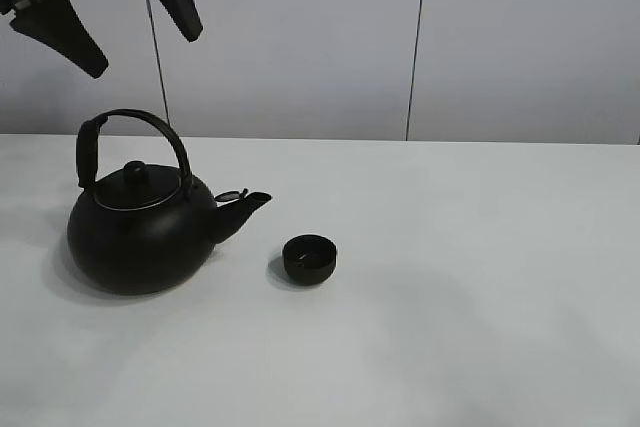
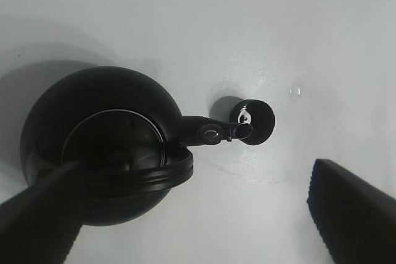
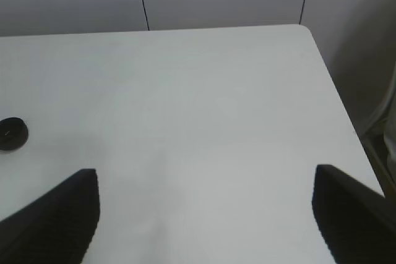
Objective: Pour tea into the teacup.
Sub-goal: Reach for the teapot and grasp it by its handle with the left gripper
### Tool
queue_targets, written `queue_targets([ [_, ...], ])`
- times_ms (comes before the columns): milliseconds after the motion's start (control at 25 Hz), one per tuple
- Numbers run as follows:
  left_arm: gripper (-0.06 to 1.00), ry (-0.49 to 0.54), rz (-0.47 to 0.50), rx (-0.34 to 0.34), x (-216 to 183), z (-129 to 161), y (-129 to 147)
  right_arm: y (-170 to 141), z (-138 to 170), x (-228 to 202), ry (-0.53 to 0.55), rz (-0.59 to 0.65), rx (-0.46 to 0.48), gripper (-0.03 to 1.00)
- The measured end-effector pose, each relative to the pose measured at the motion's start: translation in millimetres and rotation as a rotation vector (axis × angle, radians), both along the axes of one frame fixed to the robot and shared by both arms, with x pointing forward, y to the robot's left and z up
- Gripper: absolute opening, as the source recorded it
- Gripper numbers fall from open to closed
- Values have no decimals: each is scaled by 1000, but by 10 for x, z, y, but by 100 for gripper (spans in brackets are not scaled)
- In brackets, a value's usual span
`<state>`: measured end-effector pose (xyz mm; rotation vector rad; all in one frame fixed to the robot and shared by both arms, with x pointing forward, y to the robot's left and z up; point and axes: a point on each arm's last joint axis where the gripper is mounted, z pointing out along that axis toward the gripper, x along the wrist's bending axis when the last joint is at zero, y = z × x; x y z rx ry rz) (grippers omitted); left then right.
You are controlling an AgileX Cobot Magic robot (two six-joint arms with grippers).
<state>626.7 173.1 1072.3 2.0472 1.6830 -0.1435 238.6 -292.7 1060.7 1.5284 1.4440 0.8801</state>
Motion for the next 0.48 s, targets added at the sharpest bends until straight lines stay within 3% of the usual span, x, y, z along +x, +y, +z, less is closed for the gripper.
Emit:
queue_targets([
  [320,69,-22,9,-4,21,6,-2,4,-43,-36,-22,57,-4,64],
  [480,69,-44,19,-9,42,13,-3,7,-105,-53,42,63,3,64],
])
